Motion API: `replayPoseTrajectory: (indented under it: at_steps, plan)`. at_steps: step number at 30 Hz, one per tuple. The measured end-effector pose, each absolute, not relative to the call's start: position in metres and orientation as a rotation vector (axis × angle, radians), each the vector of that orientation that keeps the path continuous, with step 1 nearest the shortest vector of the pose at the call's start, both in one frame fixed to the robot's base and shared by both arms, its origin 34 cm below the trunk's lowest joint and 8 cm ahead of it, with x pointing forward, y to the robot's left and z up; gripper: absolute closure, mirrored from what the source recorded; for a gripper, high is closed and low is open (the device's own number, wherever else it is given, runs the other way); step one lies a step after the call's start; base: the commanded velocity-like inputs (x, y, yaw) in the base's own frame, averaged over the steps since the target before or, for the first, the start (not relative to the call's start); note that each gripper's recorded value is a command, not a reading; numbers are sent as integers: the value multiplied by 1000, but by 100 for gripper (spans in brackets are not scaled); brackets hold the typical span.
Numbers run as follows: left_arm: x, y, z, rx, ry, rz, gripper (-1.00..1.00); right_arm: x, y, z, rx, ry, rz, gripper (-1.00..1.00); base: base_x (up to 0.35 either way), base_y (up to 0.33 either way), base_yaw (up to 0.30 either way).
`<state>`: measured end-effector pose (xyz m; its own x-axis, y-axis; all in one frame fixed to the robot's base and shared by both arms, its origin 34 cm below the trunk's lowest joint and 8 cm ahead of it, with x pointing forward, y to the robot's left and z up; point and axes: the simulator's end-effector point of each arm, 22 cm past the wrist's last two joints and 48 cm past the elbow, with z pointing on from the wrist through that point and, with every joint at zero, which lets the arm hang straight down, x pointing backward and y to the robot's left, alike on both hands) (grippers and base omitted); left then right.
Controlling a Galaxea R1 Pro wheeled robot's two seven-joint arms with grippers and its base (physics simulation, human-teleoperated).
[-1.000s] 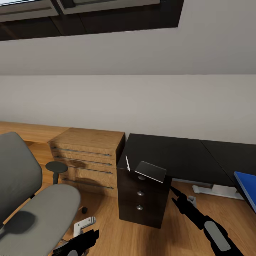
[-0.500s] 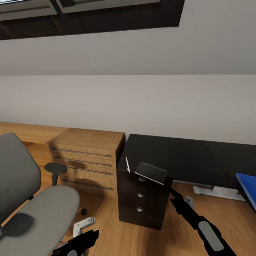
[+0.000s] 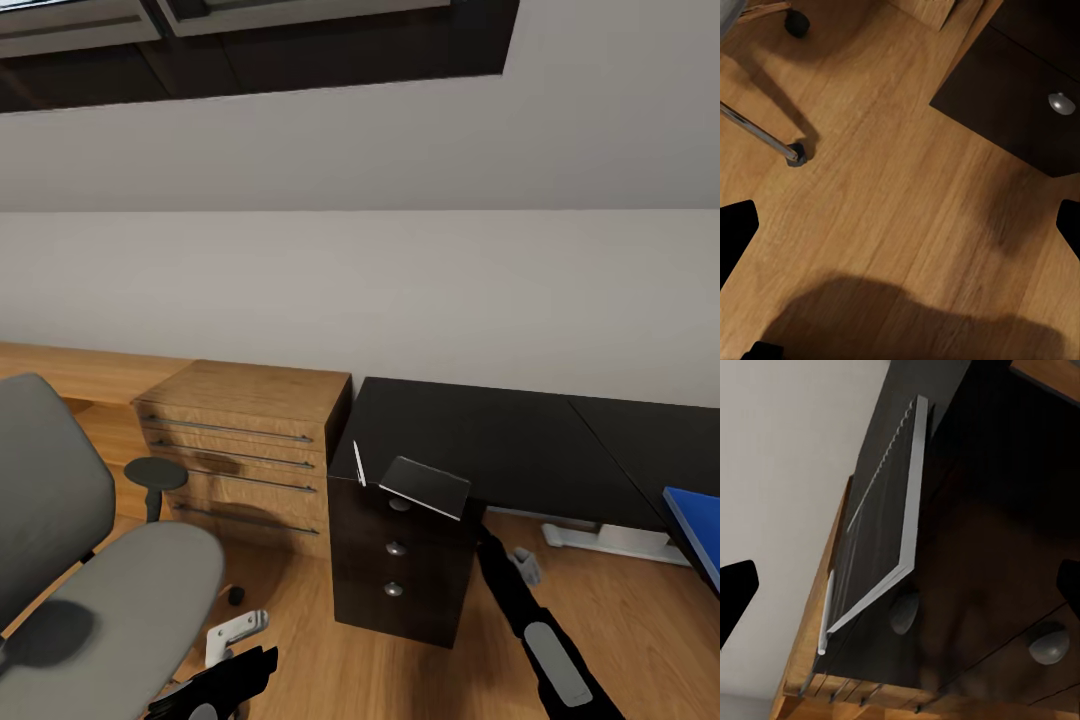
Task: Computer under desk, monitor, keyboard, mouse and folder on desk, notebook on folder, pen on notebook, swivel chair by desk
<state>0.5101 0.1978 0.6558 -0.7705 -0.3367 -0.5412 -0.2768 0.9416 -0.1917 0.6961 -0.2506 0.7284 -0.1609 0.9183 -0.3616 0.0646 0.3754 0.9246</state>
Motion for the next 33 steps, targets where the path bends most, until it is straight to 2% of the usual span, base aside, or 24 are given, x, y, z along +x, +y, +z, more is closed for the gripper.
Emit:
replayPoseTrajectory:
  at_steps: [33]
  plan:
    - [510, 197, 656, -434, 2498, -138, -100, 696, -250, 721, 951, 1554, 951, -100, 41, 40, 0]
